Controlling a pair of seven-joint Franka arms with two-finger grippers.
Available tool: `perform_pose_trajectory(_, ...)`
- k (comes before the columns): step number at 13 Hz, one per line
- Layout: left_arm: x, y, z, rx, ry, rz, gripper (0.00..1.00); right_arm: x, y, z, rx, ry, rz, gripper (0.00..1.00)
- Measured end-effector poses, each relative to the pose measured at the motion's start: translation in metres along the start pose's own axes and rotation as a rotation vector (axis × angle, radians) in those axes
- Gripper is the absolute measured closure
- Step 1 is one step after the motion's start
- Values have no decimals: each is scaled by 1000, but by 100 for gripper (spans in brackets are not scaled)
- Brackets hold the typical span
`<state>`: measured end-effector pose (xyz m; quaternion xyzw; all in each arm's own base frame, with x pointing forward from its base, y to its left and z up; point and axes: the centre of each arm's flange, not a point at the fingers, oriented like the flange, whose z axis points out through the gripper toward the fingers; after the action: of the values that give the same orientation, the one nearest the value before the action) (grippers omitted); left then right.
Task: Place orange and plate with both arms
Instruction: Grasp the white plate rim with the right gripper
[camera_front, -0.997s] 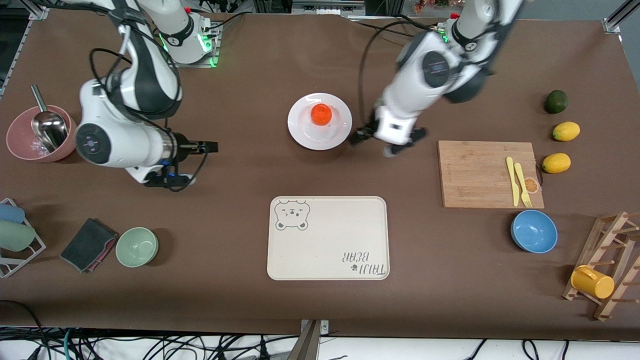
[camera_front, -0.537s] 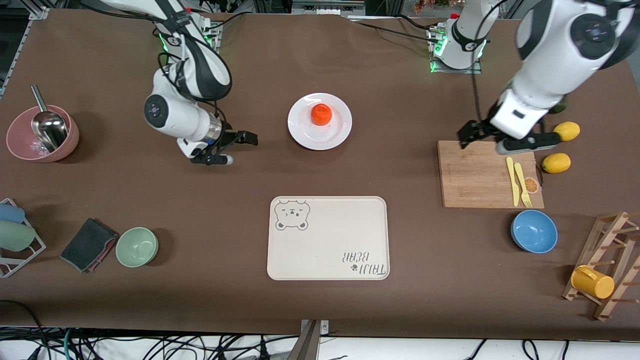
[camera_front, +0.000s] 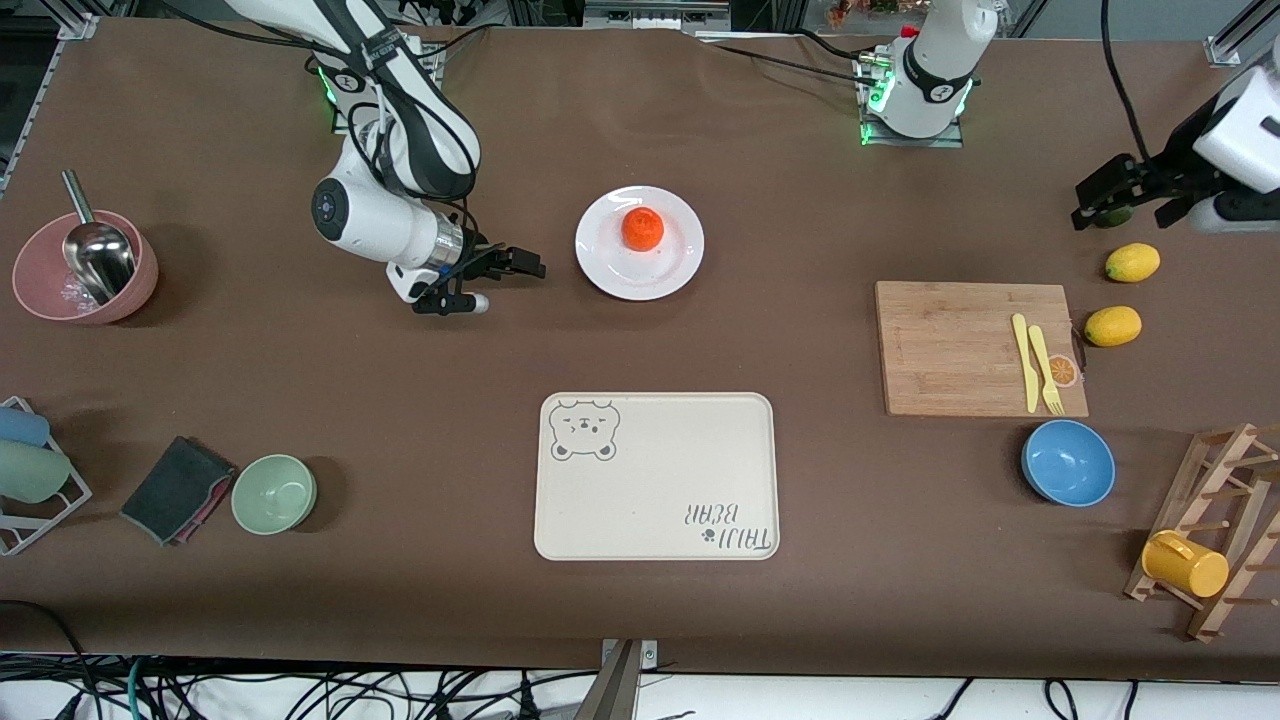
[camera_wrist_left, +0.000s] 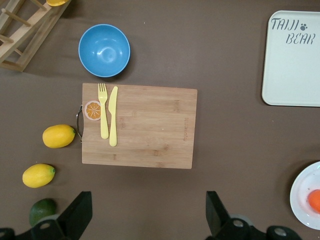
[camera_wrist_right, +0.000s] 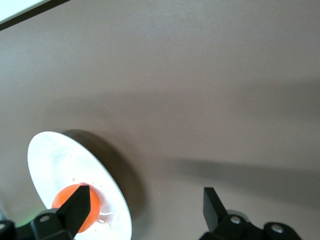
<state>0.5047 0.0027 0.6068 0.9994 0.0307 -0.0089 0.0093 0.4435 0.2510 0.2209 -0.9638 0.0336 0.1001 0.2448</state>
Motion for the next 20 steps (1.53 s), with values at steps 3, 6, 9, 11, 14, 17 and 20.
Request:
perform_pose_trajectory(3,5,1,-4,0,0,1,0,-7,-1,20,36,-34,-58,0)
perform_pose_trajectory(6,15,1,-3,0,-5,-2,0,-17,-10,33,77,-55,-98,0)
perform_pose_trajectory(9,33,-1,-9,-1,11,-22,0,-22,-10,45,82,-73,-114,0)
perform_pose_trajectory(11,50,-11,-20,-2,20,-44,0,-27,-19,57,85,-61,-109,0)
perform_pose_trajectory(14,57,-25,-21,-2,9,-68,0,-30,-31,75,85,-42,-104,0)
perform_pose_trajectory(17,55,-19,-19,-1,-14,-58,0,-29,-36,85,83,-38,-108,0)
perform_pose_trajectory(20,55,-12,-20,-1,-13,-45,0,-33,-42,89,71,-19,-126,4)
